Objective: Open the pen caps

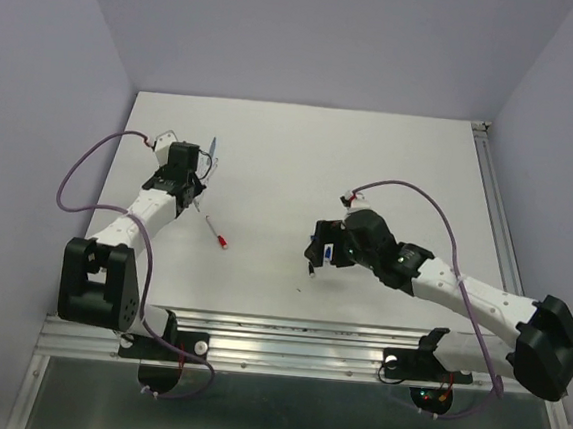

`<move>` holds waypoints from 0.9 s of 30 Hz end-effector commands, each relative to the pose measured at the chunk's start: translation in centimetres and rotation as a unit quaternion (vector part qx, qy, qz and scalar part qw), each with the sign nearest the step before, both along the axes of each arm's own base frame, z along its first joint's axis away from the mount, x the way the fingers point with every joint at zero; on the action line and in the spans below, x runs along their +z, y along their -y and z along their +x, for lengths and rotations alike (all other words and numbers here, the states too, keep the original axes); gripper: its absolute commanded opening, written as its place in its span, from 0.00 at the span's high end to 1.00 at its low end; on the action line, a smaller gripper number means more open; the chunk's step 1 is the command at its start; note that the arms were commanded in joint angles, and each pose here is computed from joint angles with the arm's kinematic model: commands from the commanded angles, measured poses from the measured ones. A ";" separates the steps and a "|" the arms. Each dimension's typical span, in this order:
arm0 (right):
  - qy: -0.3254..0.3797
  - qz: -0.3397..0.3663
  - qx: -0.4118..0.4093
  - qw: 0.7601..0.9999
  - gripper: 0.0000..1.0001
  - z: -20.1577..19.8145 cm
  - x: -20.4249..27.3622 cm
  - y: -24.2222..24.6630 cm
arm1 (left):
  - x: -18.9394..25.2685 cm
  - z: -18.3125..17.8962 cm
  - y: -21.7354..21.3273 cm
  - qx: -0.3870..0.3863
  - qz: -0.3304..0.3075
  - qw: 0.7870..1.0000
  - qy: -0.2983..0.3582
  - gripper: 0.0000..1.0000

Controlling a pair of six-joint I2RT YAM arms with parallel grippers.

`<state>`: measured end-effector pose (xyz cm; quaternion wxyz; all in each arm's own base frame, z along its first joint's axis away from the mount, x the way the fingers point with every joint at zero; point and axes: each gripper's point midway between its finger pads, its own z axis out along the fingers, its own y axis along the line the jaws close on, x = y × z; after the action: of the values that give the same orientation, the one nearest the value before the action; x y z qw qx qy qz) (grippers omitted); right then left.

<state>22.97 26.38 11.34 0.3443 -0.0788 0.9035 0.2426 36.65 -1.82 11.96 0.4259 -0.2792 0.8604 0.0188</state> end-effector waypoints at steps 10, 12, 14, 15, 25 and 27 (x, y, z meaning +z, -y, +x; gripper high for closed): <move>0.075 0.009 0.014 0.997 0.00 -0.2 1.6 1.8 | -2.8 6.7 -4.5 -0.051 0.052 0.996 -0.051 0.99; 0.076 0.007 0.014 0.997 0.00 -0.3 1.4 1.9 | -3.1 7.2 -4.7 -0.054 0.052 0.996 -0.055 0.94; 0.073 0.005 0.012 0.997 0.00 -0.3 1.1 2.0 | -4.0 7.6 -4.8 -0.054 0.055 0.995 -0.069 0.89; 0.072 0.005 0.011 0.997 0.00 -0.3 1.0 2.0 | -4.9 7.7 -4.8 -0.053 0.055 0.994 -0.082 0.86; 0.071 0.006 0.002 0.997 0.00 -0.1 0.9 2.1 | -4.1 7.6 -4.2 -0.059 0.038 0.995 -0.074 0.47; 0.072 0.008 -0.001 0.997 0.00 0.0 1.1 2.0 | -3.1 7.4 -3.6 -0.066 0.021 0.996 -0.059 0.42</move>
<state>22.33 24.45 11.98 0.3884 -0.1014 0.8835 0.2416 43.24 2.32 4.37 0.3348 -0.2087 0.9170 0.0596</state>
